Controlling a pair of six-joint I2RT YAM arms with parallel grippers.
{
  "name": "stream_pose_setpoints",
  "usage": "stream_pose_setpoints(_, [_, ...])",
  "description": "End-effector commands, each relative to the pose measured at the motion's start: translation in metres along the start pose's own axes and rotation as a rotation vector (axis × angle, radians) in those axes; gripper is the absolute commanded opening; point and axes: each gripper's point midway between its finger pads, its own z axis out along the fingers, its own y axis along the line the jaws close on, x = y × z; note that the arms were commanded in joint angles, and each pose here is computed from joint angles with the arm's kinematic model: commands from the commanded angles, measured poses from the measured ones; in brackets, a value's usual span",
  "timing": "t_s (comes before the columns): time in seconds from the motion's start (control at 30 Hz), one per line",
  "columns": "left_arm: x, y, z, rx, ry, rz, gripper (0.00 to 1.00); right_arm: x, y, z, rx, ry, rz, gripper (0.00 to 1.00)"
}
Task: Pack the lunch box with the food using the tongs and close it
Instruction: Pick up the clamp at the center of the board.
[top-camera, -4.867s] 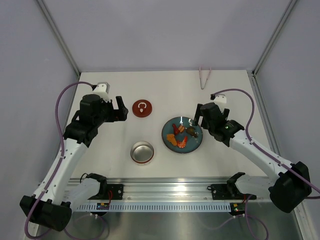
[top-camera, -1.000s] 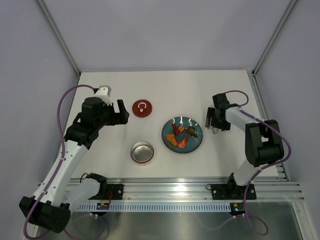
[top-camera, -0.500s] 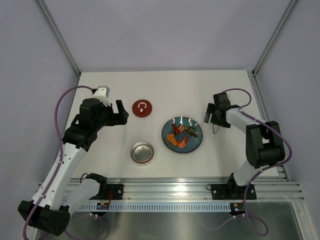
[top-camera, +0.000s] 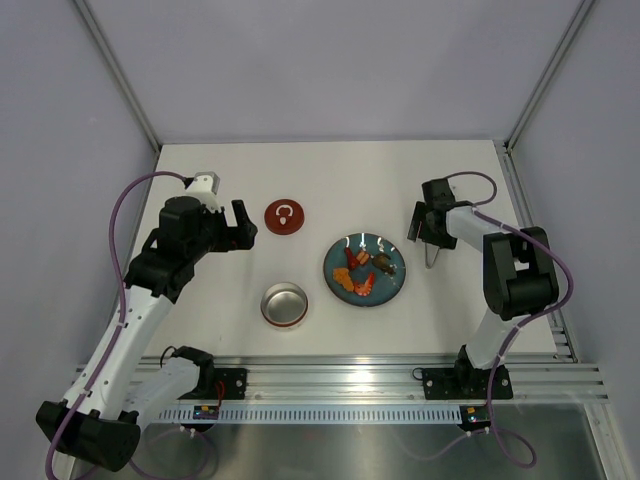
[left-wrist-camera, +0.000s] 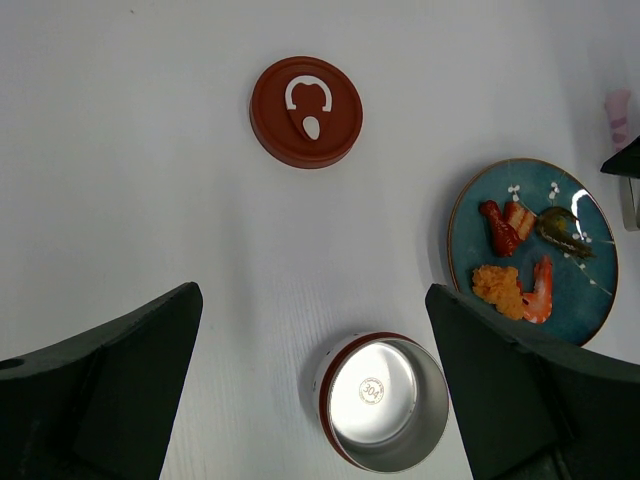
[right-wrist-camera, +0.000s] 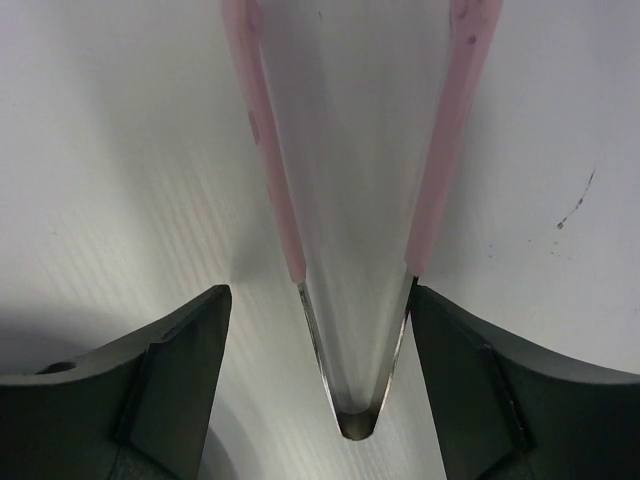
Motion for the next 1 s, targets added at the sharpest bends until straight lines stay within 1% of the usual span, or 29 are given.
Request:
stream_pose_setpoints(0.0, [-0.015, -0.007, -0.004, 0.025, -0.051, 0.014, 0.99, -0.018, -0.002, 0.002, 0.028, -0.027, 0.028, 0.79])
stream_pose_setpoints(0.17, [-0.013, -0.006, -0.003, 0.021, -0.049, 0.017, 0.99, -0.019, -0.005, 0.006, 0.030, -0.010, 0.043, 0.79])
stream_pose_setpoints(0.3, [-0.014, -0.005, -0.004, 0.020, -0.051, 0.018, 0.99, -0.010, -0.007, 0.010, 0.038, 0.029, 0.038, 0.79])
stream_pose_setpoints(0.47, [-0.013, -0.006, -0.003, 0.023, -0.048, 0.017, 0.99, -0.011, -0.008, 0.008, 0.029, 0.023, 0.048, 0.79])
stream_pose_setpoints(0.6, [-0.012, -0.006, -0.002, 0.026, -0.044, 0.015, 0.99, -0.008, -0.008, 0.013, 0.017, 0.049, 0.048, 0.79])
stream_pose_setpoints(0.67, [-0.012, -0.006, -0.003, 0.024, -0.046, 0.017, 0.99, -0.009, -0.006, 0.013, 0.013, 0.050, 0.045, 0.78])
stream_pose_setpoints(0.7, [-0.013, -0.006, -0.003, 0.024, -0.046, 0.017, 0.99, -0.007, -0.008, 0.014, 0.016, 0.056, 0.044, 0.75])
stream_pose_setpoints(0.77, [-0.012, -0.005, -0.004, 0.021, -0.047, 0.017, 0.99, -0.007, -0.007, 0.015, 0.012, 0.059, 0.042, 0.74])
stream_pose_setpoints(0.8, [-0.013, -0.005, -0.004, 0.022, -0.050, 0.017, 0.99, -0.005, -0.006, 0.016, 0.011, 0.071, 0.040, 0.71])
stream_pose_setpoints(0.97, [-0.013, -0.006, -0.004, 0.023, -0.050, 0.014, 0.99, -0.002, -0.006, 0.014, 0.003, 0.071, 0.042, 0.69])
